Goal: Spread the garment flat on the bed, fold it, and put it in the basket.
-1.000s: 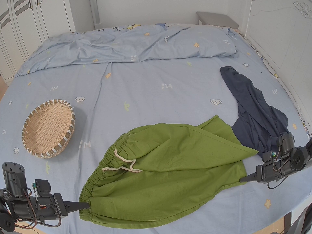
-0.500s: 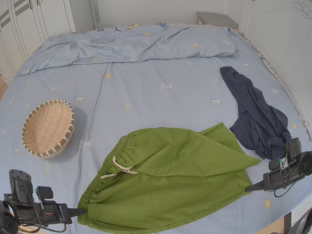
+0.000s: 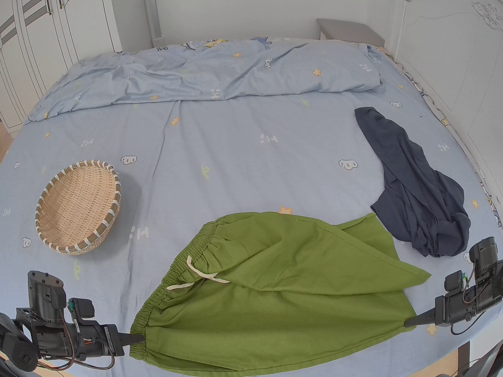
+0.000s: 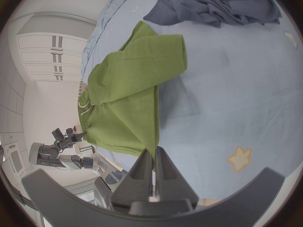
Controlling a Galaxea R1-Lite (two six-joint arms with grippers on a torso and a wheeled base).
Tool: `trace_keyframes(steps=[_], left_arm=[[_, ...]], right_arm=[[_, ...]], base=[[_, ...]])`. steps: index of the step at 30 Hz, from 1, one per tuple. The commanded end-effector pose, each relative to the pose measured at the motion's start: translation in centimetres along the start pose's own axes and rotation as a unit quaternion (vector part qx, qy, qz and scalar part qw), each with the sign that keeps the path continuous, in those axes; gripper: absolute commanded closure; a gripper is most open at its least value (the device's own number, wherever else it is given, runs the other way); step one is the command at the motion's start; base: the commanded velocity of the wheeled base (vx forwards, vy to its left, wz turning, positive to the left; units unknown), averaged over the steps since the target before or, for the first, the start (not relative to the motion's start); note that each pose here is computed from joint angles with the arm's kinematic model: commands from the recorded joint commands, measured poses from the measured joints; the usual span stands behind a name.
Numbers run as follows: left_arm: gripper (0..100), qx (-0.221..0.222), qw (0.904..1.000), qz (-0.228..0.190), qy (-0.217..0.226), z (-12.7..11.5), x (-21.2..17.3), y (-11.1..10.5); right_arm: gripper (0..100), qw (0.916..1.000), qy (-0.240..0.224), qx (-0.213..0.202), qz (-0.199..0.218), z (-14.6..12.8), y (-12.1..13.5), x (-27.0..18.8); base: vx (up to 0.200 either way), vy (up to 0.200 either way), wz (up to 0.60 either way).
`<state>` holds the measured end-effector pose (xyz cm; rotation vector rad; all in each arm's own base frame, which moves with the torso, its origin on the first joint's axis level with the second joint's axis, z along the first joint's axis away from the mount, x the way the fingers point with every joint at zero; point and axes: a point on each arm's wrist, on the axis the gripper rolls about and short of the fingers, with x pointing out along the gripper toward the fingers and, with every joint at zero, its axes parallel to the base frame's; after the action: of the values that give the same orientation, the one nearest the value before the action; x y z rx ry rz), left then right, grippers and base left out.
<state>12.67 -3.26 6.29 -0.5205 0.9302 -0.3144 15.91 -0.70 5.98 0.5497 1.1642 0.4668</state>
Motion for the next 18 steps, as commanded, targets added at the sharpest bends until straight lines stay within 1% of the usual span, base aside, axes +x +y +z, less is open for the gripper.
trace_keyframes(steps=[1, 7, 12, 15, 18], left_arm=[[100, -0.013, 0.9994, 0.015, 0.027, -0.5, 0.7, 0.6], [100, -0.018, 0.9994, 0.019, 0.023, -0.4, 0.7, 0.7], [100, -0.031, 0.9991, 0.029, 0.009, 0.1, 0.5, 1.2], [100, -0.032, 0.9990, 0.031, 0.008, 0.1, 0.5, 1.3], [100, -0.035, 0.9988, 0.033, 0.010, 0.0, 0.5, 1.4]], right_arm=[[100, 1.0000, 0.006, -0.005, 0.002, -1.4, 0.4, -0.2], [100, 0.9993, 0.028, -0.022, 0.008, -1.7, 1.0, 0.4], [100, 0.9992, 0.033, -0.020, 0.008, -1.8, 1.0, 0.5], [100, 0.9992, 0.036, -0.016, 0.007, -2.0, 0.9, 0.5], [100, 0.9990, 0.043, -0.013, -0.010, -2.5, 0.7, 0.6]], base=[[0.000, 0.000, 0.00], [0.000, 0.000, 0.00], [0.000, 0.000, 0.00], [0.000, 0.000, 0.00], [0.000, 0.000, 0.00]])
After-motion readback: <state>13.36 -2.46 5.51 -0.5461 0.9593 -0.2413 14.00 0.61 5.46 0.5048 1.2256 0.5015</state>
